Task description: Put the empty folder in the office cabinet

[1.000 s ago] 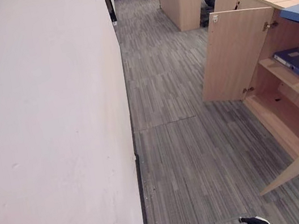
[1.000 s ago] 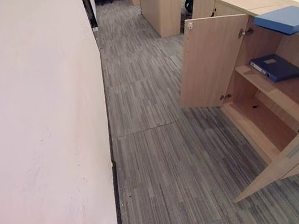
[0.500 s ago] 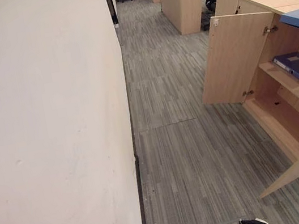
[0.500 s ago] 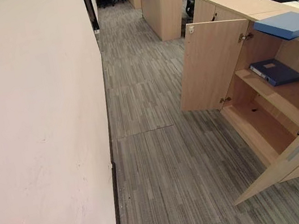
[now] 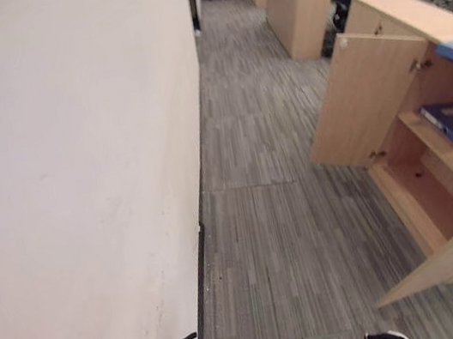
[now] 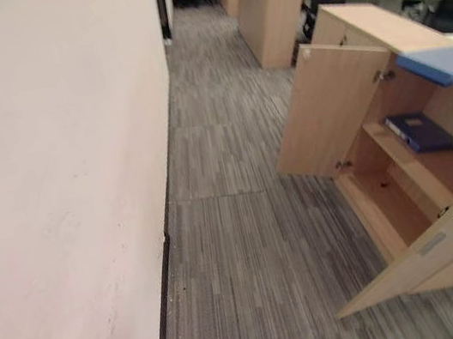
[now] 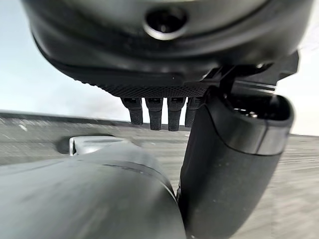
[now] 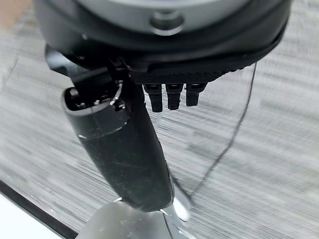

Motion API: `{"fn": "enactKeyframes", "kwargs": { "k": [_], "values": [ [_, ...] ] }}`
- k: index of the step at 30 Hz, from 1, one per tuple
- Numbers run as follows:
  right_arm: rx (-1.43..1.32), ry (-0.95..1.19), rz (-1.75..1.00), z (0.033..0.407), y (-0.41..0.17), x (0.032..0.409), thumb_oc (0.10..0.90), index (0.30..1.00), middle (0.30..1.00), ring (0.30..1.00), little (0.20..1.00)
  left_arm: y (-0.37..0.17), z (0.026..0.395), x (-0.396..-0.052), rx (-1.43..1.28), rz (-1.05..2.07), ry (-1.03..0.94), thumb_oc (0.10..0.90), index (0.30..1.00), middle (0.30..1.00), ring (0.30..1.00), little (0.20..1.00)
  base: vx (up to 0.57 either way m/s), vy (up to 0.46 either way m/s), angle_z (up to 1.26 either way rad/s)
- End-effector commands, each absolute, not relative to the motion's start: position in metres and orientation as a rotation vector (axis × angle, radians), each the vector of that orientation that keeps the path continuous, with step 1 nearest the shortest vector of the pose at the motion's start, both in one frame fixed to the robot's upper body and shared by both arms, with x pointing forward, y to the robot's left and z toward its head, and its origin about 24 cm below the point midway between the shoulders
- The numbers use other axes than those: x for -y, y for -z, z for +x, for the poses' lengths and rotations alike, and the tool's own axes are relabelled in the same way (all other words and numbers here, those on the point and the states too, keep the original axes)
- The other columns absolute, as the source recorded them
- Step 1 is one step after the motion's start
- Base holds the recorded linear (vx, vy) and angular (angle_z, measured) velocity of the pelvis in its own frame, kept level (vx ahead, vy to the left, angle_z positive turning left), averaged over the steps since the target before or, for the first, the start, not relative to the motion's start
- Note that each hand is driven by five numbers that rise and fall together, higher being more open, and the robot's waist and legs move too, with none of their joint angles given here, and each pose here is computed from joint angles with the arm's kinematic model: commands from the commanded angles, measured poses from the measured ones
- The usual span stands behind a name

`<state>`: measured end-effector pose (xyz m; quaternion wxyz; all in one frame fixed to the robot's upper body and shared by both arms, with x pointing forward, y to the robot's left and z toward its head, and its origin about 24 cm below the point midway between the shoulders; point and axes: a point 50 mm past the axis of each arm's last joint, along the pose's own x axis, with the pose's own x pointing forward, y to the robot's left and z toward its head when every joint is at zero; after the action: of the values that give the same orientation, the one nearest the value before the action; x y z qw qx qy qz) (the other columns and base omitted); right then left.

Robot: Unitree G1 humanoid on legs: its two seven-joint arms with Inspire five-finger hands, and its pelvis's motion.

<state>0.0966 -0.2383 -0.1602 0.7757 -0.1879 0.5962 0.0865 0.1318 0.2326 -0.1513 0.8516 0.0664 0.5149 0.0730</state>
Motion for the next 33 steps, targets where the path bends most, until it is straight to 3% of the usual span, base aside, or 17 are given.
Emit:
{"fn": "enactKeyframes", "kwargs": {
  "k": [1,5,17,25,33],
  "values": [
    [-1.313,-0.211,-0.427,0.086,0.161,0.244,0.800,0.900,0.900,0.900,0.900,0.163,0.075,-0.245,-1.276,0.248,-0.126,0.800,0.900,0.900,0.900,0.900,0.31,0.169,-0.34],
    [-1.329,-0.207,-0.432,0.080,0.161,0.248,0.800,0.900,0.900,0.900,0.900,0.164,0.068,-0.248,-1.298,0.256,-0.121,0.800,0.900,0.900,0.900,0.900,0.32,0.167,0.54],
    [-1.382,-0.204,-0.383,0.063,0.164,0.246,0.800,0.900,0.900,0.900,0.900,0.162,0.030,-0.269,-1.379,0.237,-0.196,0.800,0.900,0.900,0.900,0.900,0.37,0.315,-0.34],
    [-1.284,-0.161,-0.347,0.085,0.159,0.246,0.800,0.900,0.900,0.900,0.900,0.158,0.038,-0.277,-1.363,0.262,-0.200,0.800,0.900,0.900,0.900,0.900,0.24,0.294,0.25],
    [-1.235,-0.139,-0.354,0.100,0.155,0.247,0.800,0.900,0.900,0.900,0.900,0.161,0.038,-0.269,-1.366,0.253,-0.171,0.800,0.900,0.900,0.900,0.900,0.15,-0.055,0.08]
  ]
}}
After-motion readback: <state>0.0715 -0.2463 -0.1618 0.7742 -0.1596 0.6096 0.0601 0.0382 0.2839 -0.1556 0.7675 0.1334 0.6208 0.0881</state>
